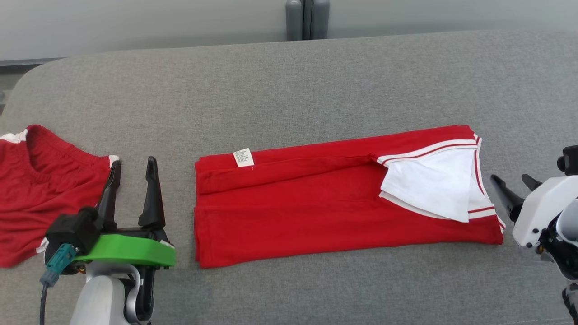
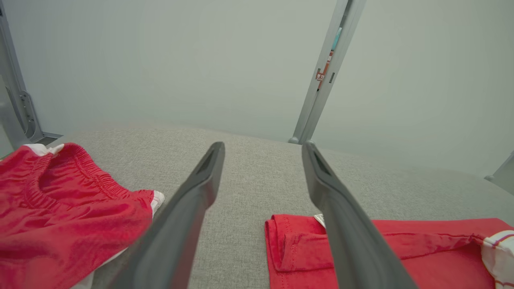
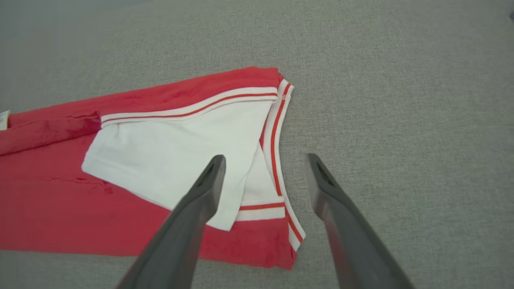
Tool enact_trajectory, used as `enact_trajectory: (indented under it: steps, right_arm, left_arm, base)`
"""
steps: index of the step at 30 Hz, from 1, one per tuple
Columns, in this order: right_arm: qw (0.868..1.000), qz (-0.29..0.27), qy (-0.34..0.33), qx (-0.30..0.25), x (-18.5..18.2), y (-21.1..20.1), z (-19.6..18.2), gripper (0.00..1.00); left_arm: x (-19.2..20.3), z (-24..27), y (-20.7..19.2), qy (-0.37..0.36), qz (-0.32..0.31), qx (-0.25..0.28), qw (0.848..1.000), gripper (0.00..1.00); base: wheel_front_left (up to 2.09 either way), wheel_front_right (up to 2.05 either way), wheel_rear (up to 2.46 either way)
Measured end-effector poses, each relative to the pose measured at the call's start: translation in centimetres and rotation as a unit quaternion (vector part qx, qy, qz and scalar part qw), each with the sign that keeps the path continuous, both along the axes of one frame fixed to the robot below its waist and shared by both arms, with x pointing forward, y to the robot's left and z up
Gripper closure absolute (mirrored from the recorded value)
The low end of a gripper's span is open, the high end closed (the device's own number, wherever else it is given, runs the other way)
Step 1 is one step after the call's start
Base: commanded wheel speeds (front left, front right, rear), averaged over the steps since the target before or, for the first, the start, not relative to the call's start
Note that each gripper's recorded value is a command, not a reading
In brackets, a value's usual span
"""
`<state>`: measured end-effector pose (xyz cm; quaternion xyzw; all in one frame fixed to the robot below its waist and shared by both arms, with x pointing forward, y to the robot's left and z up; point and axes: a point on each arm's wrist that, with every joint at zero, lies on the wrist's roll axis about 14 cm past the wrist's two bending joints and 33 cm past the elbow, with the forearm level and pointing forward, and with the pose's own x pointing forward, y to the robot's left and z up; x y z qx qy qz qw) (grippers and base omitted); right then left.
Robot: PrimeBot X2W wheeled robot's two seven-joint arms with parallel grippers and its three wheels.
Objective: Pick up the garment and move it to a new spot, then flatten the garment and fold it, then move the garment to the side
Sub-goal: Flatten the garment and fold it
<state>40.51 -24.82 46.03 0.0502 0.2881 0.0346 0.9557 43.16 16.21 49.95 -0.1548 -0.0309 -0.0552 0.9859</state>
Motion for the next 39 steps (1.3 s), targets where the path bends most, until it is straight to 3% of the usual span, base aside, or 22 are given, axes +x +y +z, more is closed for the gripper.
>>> enact_trajectory:
  steps: [7,25,26,27,39]
  right_arm:
    - [0.998,-0.045,0.032,0.037,2.1,0.6,-2.3,0.0]
    - [0.987,-0.063,0.142,0.027,3.7,2.4,-8.5,0.0]
    - [0.987,-0.063,0.145,0.026,3.7,2.4,-8.6,0.58]
    - [0.987,-0.063,0.144,0.024,3.8,2.2,-8.5,1.0]
    - [0.986,-0.155,0.04,-0.047,4.1,-7.5,-2.6,1.0]
  left_arm:
    - [-0.3,-0.7,0.7,0.01,0.007,0.019,1.0,0.0]
    - [-0.8,-2.9,2.9,0.044,0.025,0.036,0.998,0.0]
    - [-0.8,-3.0,2.9,0.045,0.025,0.035,0.998,0.0]
    - [-0.7,-3.0,2.9,0.045,0.025,0.033,0.998,0.0]
    - [-0.5,-2.5,1.9,0.039,0.015,0.024,0.999,0.0]
  base:
    - [0.0,0.0,0.0]
    - [0.0,0.0,0.0]
    - [0.0,0.0,0.0]
    - [0.0,0.0,0.0]
    - [0.0,0.0,0.0]
